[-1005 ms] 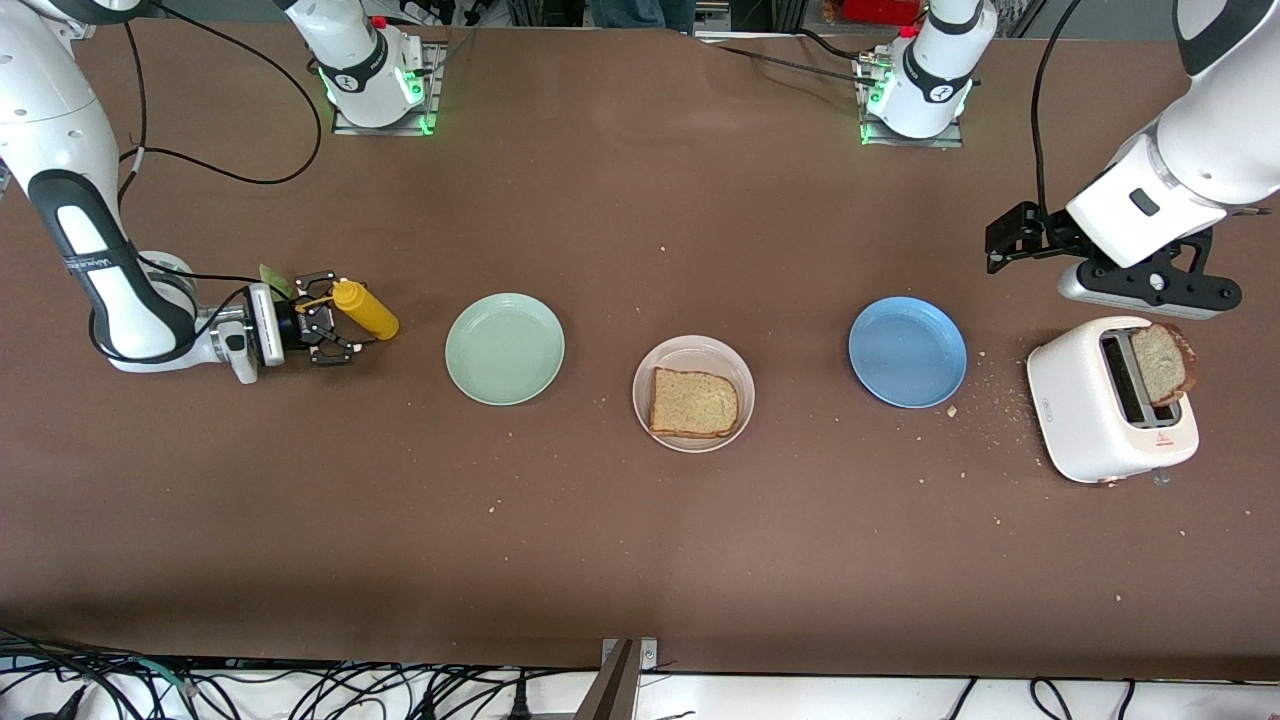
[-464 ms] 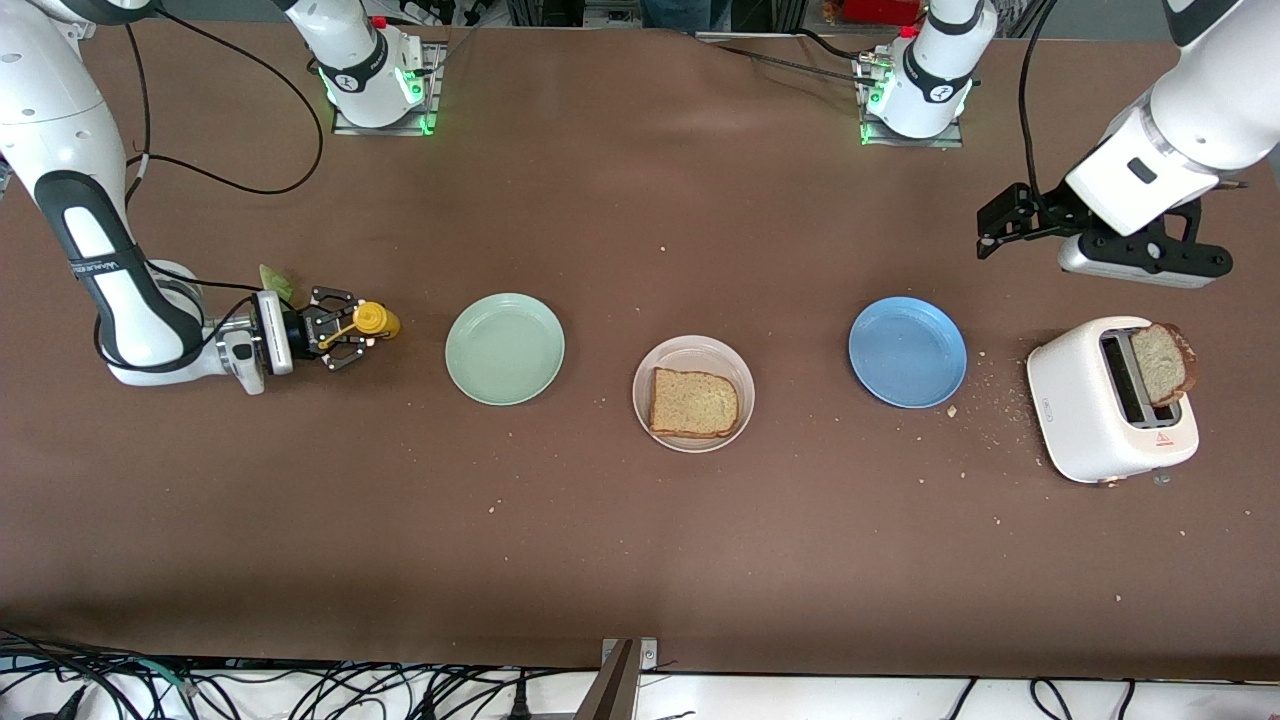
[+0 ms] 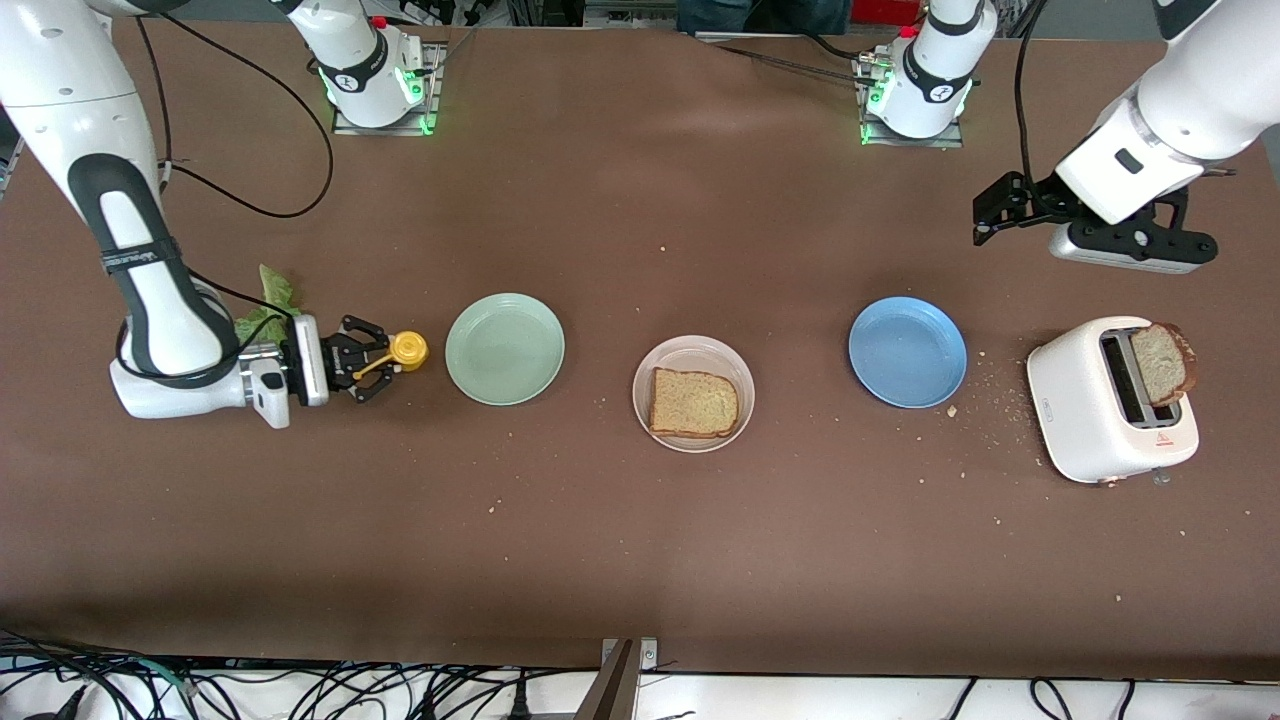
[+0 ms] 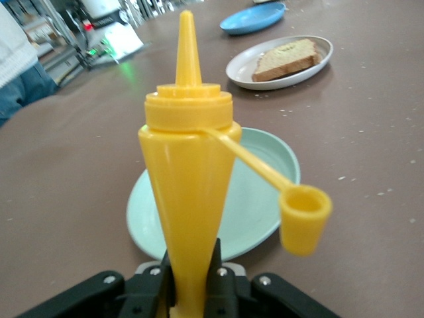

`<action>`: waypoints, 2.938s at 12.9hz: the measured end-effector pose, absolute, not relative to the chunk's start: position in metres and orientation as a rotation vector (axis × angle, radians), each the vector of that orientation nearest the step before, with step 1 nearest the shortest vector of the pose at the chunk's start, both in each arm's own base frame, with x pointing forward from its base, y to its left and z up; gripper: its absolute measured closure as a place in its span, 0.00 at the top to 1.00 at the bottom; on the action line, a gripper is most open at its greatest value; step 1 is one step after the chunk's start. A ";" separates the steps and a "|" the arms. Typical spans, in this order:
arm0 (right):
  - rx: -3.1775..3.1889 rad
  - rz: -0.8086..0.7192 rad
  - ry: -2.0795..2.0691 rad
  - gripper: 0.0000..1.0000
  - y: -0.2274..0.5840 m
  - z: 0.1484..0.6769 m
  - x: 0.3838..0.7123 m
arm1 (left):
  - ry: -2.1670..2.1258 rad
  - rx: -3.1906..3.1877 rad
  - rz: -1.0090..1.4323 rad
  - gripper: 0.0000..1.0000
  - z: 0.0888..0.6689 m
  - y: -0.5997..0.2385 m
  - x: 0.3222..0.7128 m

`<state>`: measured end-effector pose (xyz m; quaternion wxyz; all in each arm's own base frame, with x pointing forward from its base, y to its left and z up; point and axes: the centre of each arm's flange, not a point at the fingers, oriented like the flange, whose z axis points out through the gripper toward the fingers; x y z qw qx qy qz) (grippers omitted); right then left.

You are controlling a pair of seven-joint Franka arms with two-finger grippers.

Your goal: Make sandwich in beige plate with both arms

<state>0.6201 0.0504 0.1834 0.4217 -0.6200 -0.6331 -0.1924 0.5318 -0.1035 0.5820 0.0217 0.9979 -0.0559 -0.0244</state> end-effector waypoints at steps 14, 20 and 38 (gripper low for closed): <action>-2.109 -0.269 -2.127 0.15 0.324 0.278 0.645 | -0.195 3.134 -0.073 1.00 0.584 -0.111 0.528; -2.369 -0.229 -2.351 0.15 0.405 0.280 0.601 | -0.195 3.135 -0.070 1.00 0.585 -0.111 0.528; -2.866 -0.199 -2.816 0.15 0.519 0.240 0.481 | -0.195 3.135 -0.069 1.00 0.585 -0.111 0.528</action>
